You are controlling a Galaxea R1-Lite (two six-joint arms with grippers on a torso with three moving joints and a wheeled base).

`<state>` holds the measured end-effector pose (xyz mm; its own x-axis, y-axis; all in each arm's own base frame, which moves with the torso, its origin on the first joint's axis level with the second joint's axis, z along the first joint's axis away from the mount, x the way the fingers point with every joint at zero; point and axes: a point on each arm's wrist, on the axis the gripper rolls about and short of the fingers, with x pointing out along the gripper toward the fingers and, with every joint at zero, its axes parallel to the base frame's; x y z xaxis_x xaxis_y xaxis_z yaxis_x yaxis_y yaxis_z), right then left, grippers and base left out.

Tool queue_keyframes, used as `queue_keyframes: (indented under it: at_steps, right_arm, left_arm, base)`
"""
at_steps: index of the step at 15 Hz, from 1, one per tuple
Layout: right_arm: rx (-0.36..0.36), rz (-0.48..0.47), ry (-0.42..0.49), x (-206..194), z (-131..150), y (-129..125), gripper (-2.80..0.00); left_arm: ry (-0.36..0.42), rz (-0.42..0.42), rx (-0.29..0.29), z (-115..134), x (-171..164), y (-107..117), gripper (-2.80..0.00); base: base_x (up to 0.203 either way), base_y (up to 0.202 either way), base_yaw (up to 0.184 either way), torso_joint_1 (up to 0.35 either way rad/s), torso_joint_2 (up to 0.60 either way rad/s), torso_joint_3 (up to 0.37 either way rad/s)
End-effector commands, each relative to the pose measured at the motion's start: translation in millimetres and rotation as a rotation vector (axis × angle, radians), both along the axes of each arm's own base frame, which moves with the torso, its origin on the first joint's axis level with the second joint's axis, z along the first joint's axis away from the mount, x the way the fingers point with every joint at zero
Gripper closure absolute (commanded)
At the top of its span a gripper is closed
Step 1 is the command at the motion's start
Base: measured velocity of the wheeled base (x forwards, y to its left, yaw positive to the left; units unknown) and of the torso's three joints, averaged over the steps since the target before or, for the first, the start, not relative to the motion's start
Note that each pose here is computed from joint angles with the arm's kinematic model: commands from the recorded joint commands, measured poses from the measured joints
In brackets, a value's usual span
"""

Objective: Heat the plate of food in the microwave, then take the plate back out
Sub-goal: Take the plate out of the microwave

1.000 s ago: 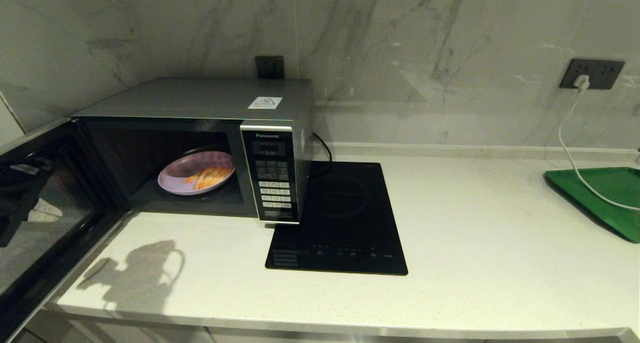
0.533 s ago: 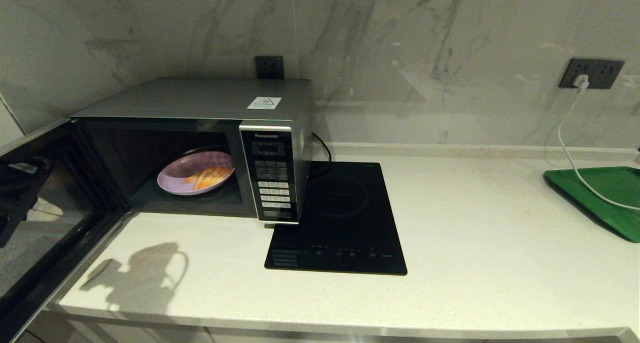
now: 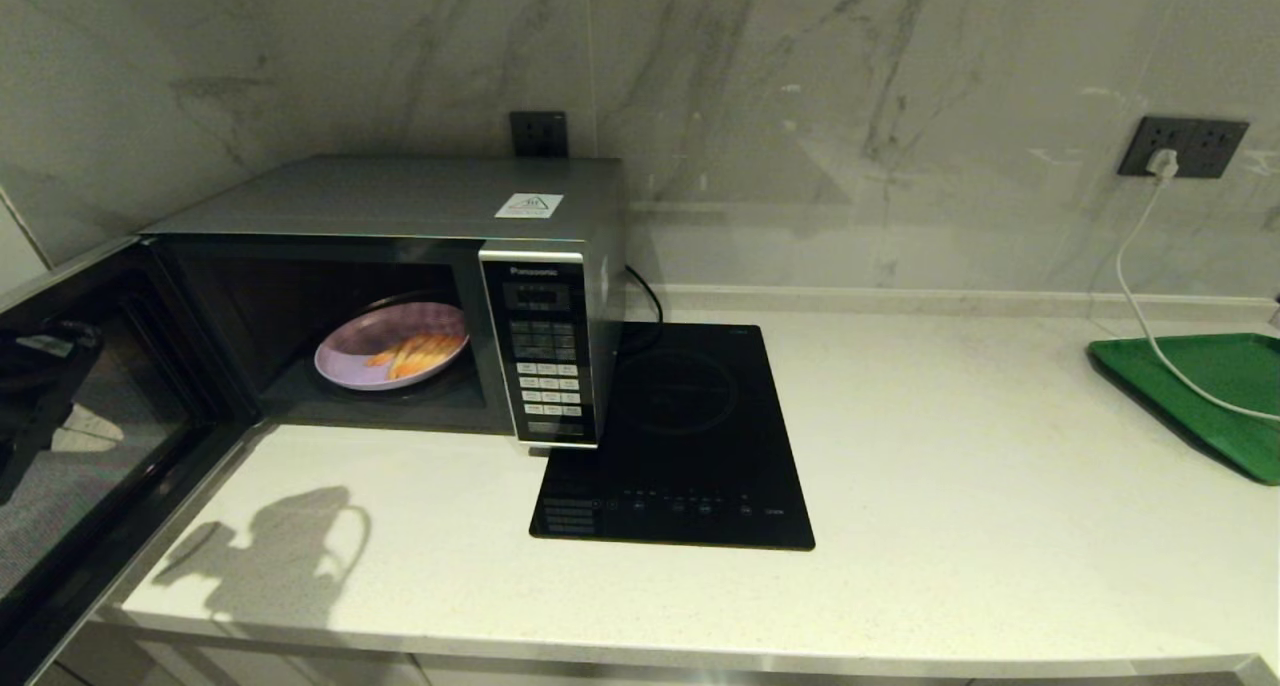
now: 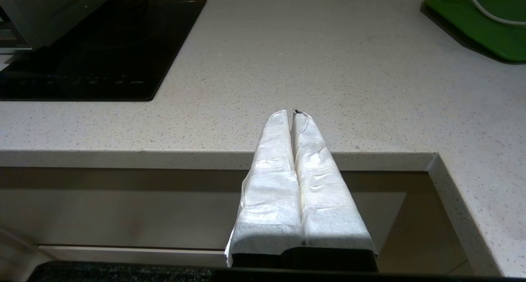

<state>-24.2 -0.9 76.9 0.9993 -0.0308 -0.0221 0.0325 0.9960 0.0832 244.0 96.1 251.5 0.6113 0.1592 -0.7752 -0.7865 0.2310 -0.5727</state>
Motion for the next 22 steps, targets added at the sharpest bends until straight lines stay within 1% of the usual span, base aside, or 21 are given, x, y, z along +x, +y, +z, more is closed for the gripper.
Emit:
queue_keyframes:
  at_steps: [1, 2, 4, 6, 7, 10, 13, 15, 16, 19, 20, 22]
  right_arm:
    - [0.000, 0.000, 0.001, 0, 0, 0, 0.00]
    - [0.000, 0.002, -0.001, 0, 0, 0, 0.00]
    - [0.000, 0.000, -0.001, 0, 0, 0, 0.00]
    - [0.000, 0.000, 0.000, 0, 0, 0, 0.00]
    - [0.000, 0.000, 0.001, 0, 0, 0, 0.00]
    - [0.000, 0.000, -0.001, 0, 0, 0, 0.00]
    - [0.000, 0.000, -0.001, 0, 0, 0, 0.00]
    - [0.000, 0.000, -0.001, 0, 0, 0, 0.00]
    - [0.000, 0.001, -0.001, 0, 0, 0, 0.00]
    - [0.000, 0.000, -0.001, 0, 0, 0, 0.00]
    - [0.000, 0.000, -0.001, 0, 0, 0, 0.00]
    - [0.000, -0.001, -0.001, 0, 0, 0, 0.00]
  left_arm:
    - [-0.005, -0.005, 0.000, 1, 1, -2, 0.00]
    - [-0.016, -0.013, 0.004, 4, 2, -4, 0.00]
    - [-0.047, -0.054, 0.012, 13, 5, -15, 0.00]
    - [-0.063, -0.088, 0.001, 17, 6, -28, 0.00]
    - [-0.059, -0.079, -0.016, 15, 7, -30, 0.00]
    - [-0.005, -0.059, -0.046, 2, 16, -26, 0.00]
    - [0.026, -0.037, -0.098, -8, 24, -24, 0.00]
    - [0.045, -0.034, -0.107, -14, 30, -23, 0.00]
    - [0.043, -0.035, -0.108, -15, 31, -22, -2.80]
    - [0.003, -0.017, -0.108, -14, 37, -21, -2.80]
    - [-0.018, 0.003, -0.120, -15, 40, -20, -2.80]
    - [-0.007, 0.037, -0.153, -23, 49, -17, -2.80]
  base:
    - [0.000, 0.000, 0.000, 0.000, 0.00, 0.000]
    - [0.000, 0.000, 0.000, 0.000, 0.00, 0.000]
    - [0.000, 0.000, 0.000, 0.000, 0.00, 0.000]
    - [0.000, 0.000, 0.000, 0.000, 0.00, 0.000]
    - [0.000, 0.000, 0.000, 0.000, 0.00, 0.000]
    - [0.000, 0.000, 0.000, 0.000, 0.00, 0.000]
    - [0.000, 0.000, 0.000, 0.000, 0.00, 0.000]
    - [0.000, 0.000, 0.000, 0.000, 0.00, 0.000]
    - [0.000, 0.000, 0.000, 0.000, 0.00, 0.000]
    - [0.000, 0.000, 0.000, 0.000, 0.00, 0.000]
    - [0.000, 0.000, 0.000, 0.000, 0.00, 0.000]
    - [0.000, 0.000, 0.000, 0.000, 0.00, 0.000]
